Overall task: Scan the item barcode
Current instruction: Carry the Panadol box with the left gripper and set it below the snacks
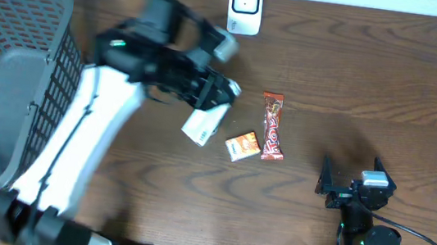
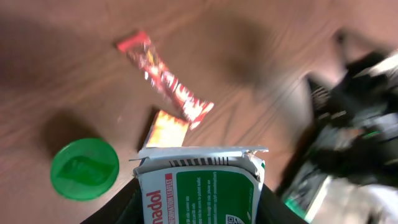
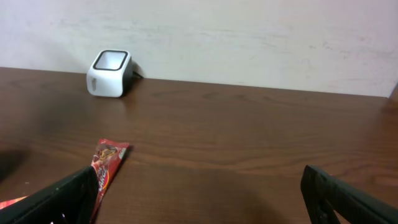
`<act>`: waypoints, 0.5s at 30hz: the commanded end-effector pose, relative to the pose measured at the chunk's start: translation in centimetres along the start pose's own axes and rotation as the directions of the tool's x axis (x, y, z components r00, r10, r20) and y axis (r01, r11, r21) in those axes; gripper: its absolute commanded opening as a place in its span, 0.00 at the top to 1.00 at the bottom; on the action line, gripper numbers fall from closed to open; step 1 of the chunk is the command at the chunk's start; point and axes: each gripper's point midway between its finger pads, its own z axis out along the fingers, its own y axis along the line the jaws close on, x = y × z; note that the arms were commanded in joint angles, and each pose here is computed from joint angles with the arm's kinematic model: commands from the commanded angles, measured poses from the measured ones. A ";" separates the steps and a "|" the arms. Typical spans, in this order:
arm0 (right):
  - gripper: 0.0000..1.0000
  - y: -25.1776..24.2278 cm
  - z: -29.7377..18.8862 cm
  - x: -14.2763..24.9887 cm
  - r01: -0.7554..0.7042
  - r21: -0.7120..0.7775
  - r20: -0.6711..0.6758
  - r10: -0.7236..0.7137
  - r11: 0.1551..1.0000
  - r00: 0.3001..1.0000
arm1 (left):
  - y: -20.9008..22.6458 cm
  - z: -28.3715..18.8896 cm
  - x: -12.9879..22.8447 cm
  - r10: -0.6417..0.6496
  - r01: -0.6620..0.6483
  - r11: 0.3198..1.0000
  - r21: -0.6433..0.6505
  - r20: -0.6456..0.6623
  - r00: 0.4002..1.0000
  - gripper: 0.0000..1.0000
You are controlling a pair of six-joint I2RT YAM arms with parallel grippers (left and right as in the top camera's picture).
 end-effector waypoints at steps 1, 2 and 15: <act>0.01 -0.3 0.0 0.0 -0.017 0.014 0.001 0.017 1.000 1.000 | 1.8 5.0 2.4 0.171 -0.190 0.978 -0.083 -0.198 0.965 0.61; 0.01 -0.3 0.0 0.0 -0.017 0.014 0.001 0.017 1.000 1.000 | 1.7 6.2 2.9 0.197 -0.218 0.973 -0.070 -0.233 0.952 0.61; 0.01 -0.3 0.0 0.0 -0.017 0.014 0.001 0.017 1.000 1.000 | 0.0 18.8 5.9 0.402 -0.396 0.913 0.095 -0.366 0.839 0.56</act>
